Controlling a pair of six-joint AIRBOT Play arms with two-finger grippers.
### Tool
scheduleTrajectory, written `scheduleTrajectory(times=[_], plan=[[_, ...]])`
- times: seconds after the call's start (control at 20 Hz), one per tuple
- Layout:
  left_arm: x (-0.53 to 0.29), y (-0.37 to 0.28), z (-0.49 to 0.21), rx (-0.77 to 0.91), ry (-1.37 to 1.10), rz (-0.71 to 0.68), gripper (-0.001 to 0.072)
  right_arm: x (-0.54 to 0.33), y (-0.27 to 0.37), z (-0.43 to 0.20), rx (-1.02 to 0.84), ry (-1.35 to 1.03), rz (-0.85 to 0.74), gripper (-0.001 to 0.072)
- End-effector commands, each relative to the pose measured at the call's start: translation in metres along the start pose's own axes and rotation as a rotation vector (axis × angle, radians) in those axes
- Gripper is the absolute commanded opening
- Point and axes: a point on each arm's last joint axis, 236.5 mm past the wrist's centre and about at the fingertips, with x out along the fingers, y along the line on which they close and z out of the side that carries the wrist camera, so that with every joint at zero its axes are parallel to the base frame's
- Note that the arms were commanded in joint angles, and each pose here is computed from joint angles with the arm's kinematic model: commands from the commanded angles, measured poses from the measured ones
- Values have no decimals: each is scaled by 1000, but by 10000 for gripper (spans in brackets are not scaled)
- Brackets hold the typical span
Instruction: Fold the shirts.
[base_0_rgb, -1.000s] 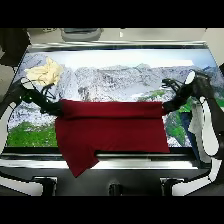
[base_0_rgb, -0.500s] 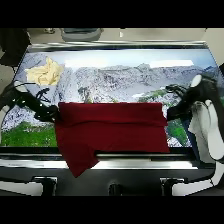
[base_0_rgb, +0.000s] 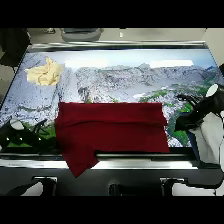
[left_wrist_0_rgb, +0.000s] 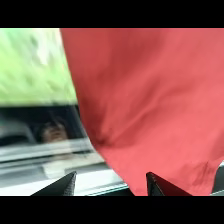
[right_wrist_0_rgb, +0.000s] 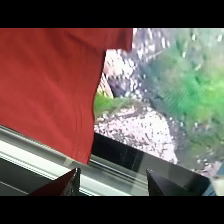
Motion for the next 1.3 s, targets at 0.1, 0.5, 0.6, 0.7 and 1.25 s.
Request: scheduleTrajectory(times=[0.1,0.5,0.6,0.7,1.25], plan=[[39,-2,-18,-45,-31,-50,487,1,2,-5,-4,-12,-4,513],[49,-5,4,-60,-129,-11,31,61,28,-54,33,64,59,623],[49,-6,5,-55,-135,-10,31,86,38,-59,28,53,98,635],[48,-6,5,-54,-135,-11,31,100,46,-49,52,-6,130,634],[-4,-28,41,92,-310,-5,26,88,40,-30,-5,-81,102,42]])
